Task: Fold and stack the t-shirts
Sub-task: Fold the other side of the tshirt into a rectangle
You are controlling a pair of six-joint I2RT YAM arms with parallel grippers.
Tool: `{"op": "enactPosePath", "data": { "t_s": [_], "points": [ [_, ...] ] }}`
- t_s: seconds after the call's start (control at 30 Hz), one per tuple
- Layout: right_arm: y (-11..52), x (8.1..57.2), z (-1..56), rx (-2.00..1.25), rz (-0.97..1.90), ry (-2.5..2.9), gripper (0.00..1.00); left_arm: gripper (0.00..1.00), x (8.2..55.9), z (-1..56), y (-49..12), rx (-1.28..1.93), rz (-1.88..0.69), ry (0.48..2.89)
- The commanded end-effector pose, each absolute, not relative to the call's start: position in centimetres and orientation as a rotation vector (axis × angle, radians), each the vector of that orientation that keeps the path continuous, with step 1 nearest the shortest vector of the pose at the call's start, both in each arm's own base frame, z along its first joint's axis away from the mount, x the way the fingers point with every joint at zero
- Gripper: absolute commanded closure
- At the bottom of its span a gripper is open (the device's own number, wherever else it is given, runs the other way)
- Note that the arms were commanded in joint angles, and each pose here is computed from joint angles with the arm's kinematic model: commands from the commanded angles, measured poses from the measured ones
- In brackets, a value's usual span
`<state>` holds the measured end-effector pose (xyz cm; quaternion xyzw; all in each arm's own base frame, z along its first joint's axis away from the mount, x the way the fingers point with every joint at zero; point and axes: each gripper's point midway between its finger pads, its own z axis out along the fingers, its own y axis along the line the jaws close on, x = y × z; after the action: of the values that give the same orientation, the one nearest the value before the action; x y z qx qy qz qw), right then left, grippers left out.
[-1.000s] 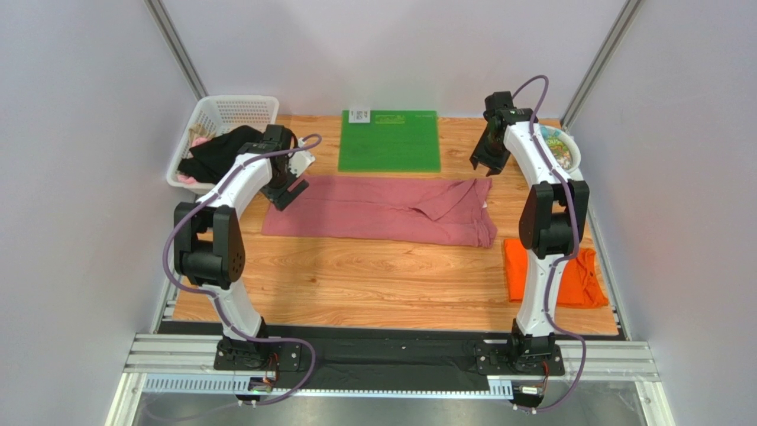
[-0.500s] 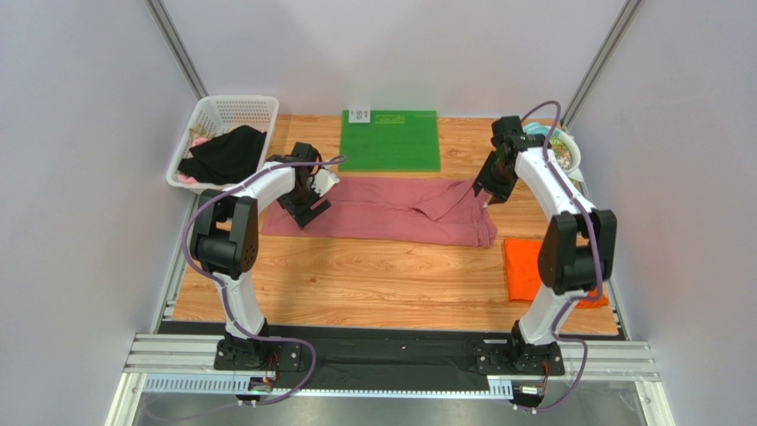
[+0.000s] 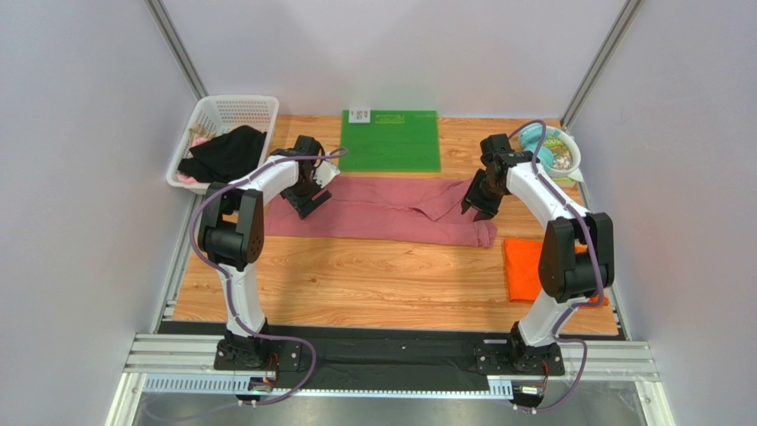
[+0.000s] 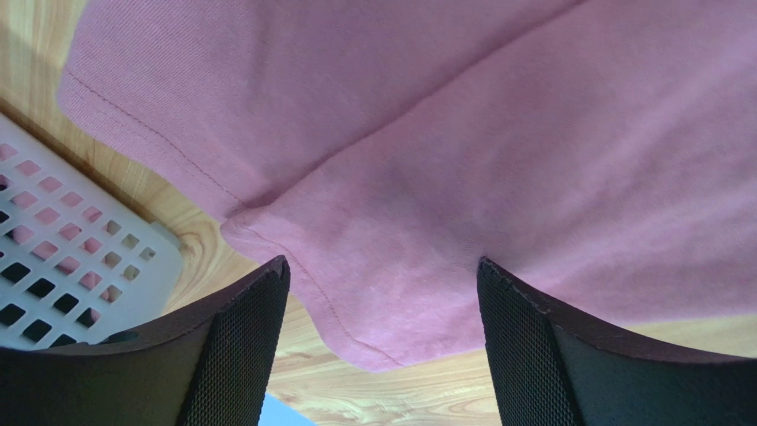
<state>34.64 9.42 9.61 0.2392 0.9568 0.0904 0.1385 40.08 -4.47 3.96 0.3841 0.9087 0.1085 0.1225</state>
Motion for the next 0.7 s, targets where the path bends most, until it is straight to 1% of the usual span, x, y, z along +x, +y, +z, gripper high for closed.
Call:
{"op": "enactPosePath", "data": {
  "t_s": [0.0,0.23,0.4,0.43,0.67],
  "points": [
    [9.9,37.1,8.7,0.674,0.277,2.756,0.59,0.18,40.9,3.6,-3.5,1.089,0.380,2.665],
    [9.1,36.9,5.1,0.721,0.161,2.835,0.62,0.19,39.6,2.4,-2.6,1.101,0.405,2.688],
    [8.1,34.9,4.3,0.746,0.106,2.886,0.64,0.20,38.4,1.7,-2.3,1.115,0.411,2.724],
    [7.1,34.6,4.0,0.758,0.043,2.876,0.64,0.21,38.1,1.6,-2.2,1.122,0.409,2.735],
    [4.5,32.2,3.9,0.819,-0.010,2.876,0.65,0.25,33.8,1.2,-2.3,1.275,0.374,2.754]
  ]
}}
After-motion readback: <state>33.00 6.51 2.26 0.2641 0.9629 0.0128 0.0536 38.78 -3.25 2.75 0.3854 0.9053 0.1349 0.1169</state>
